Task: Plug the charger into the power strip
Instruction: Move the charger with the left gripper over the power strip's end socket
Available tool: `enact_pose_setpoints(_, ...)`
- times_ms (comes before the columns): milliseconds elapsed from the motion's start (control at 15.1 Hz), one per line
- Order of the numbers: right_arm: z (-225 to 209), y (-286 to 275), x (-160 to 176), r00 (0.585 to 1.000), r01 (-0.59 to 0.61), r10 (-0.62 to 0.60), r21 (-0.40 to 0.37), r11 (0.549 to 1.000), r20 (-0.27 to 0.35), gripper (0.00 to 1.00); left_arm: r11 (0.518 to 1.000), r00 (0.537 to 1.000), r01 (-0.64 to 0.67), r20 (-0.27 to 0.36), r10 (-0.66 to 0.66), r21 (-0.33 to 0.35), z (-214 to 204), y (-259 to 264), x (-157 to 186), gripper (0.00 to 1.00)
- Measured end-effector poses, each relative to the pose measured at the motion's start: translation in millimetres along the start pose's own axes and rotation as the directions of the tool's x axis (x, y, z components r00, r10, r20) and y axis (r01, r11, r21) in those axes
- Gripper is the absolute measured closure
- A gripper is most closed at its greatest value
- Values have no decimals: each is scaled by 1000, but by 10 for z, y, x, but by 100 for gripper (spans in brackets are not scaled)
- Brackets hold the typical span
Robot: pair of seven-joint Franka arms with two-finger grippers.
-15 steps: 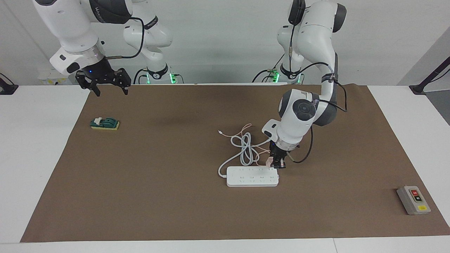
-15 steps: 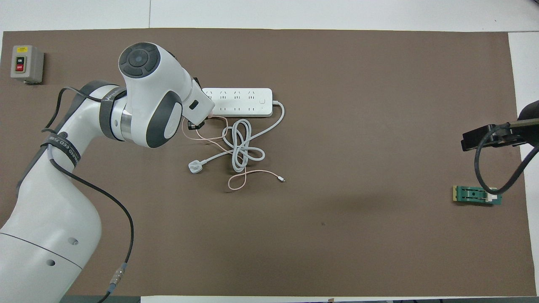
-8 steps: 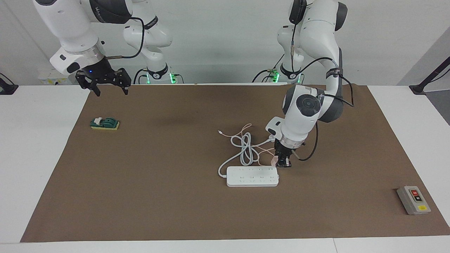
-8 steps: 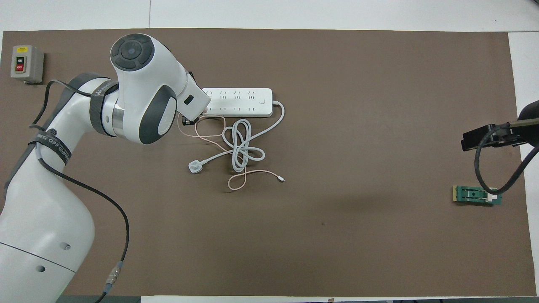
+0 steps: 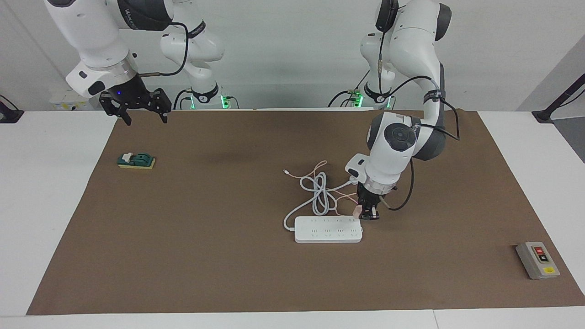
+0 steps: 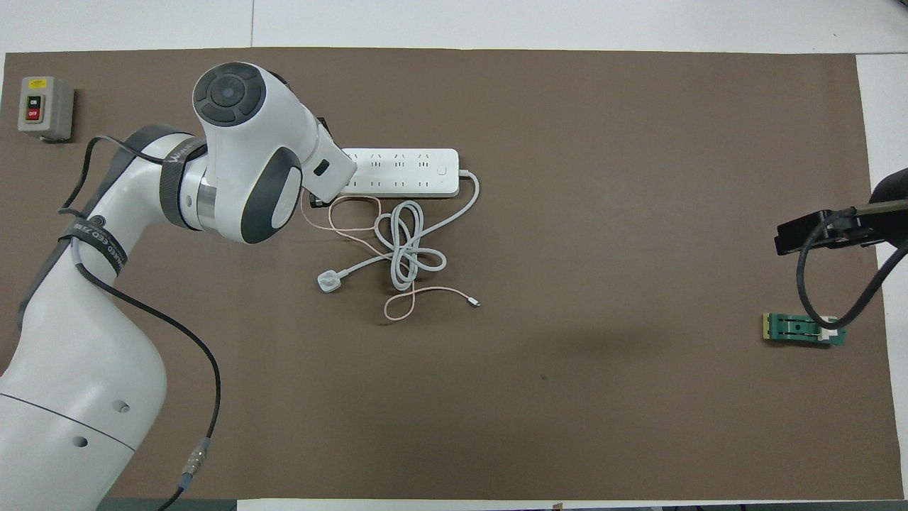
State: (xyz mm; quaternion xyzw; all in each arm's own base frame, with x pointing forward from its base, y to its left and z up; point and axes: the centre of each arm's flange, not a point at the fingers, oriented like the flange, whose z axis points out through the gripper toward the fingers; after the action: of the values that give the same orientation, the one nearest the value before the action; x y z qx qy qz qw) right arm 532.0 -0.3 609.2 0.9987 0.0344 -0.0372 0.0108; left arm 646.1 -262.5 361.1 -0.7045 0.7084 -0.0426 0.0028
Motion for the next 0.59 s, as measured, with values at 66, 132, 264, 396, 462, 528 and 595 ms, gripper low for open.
enact_pose_setpoints(66,0,0,0,1000,0,0,0,1000,0,0,1000,1000,1,0,-1,0,12,-2,-1,70)
enact_pose_setpoints(132,0,0,0,1000,0,0,0,1000,0,0,1000,1000,2,0,-2,0,20,-2,-2,70)
enact_pose_setpoints(264,0,-2,0,1000,0,0,0,1000,0,0,1000,1000,9,0,-9,0,24,-3,-2,70)
enact_pose_setpoints(396,0,-8,1,1000,1,-1,0,1000,0,0,1000,1000,16,-1,-16,3,30,-6,-3,70)
enact_pose_setpoints(462,0,-9,1,1000,2,-2,0,1000,0,0,1000,1000,21,-3,-21,6,37,-8,-2,70)
enact_pose_setpoints(528,0,-9,1,1000,2,-2,0,1000,0,0,1000,1000,26,-4,-26,9,45,-10,-1,70)
enact_pose_setpoints(595,0,-10,1,1000,2,-2,0,1000,0,0,1000,1000,30,-4,-30,10,53,-10,-2,70)
